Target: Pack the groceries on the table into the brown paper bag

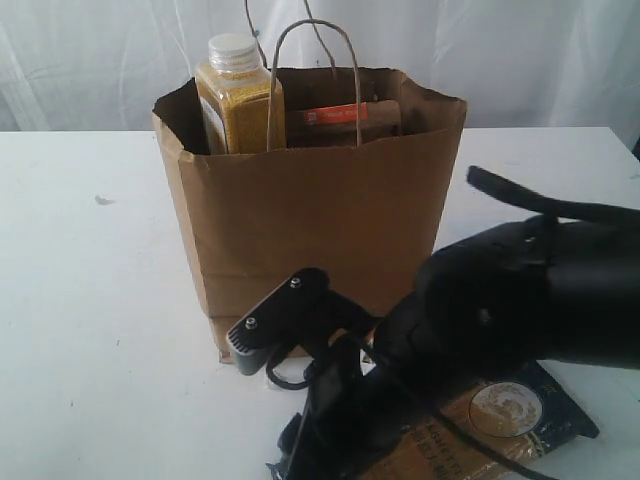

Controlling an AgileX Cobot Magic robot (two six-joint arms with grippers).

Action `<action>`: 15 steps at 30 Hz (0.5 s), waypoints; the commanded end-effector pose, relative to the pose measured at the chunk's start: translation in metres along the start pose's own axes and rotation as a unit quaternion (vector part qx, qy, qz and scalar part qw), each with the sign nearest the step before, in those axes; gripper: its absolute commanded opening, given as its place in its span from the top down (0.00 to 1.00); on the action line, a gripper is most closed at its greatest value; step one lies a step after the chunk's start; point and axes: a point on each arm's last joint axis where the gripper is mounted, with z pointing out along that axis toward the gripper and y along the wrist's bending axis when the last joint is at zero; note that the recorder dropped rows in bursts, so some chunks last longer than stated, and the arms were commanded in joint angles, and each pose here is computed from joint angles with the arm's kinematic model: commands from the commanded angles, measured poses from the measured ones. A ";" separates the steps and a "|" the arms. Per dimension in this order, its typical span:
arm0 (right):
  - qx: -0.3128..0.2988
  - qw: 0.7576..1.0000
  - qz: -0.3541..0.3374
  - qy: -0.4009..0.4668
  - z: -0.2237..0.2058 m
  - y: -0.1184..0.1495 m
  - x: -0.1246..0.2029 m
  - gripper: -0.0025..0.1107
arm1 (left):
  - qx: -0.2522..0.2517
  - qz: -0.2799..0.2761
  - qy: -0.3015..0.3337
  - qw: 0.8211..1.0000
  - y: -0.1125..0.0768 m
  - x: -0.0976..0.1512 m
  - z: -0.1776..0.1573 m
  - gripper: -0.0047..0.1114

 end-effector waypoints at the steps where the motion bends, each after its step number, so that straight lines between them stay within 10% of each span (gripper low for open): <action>1: 0.004 1.000 -0.011 0.006 0.015 -0.003 -0.012 0.55 | -0.001 0.001 0.002 1.000 0.000 0.002 0.001 0.96; 15: 0.016 0.998 0.055 0.039 0.056 -0.027 -0.025 0.55 | -0.001 0.001 0.002 1.000 0.000 0.002 0.001 0.96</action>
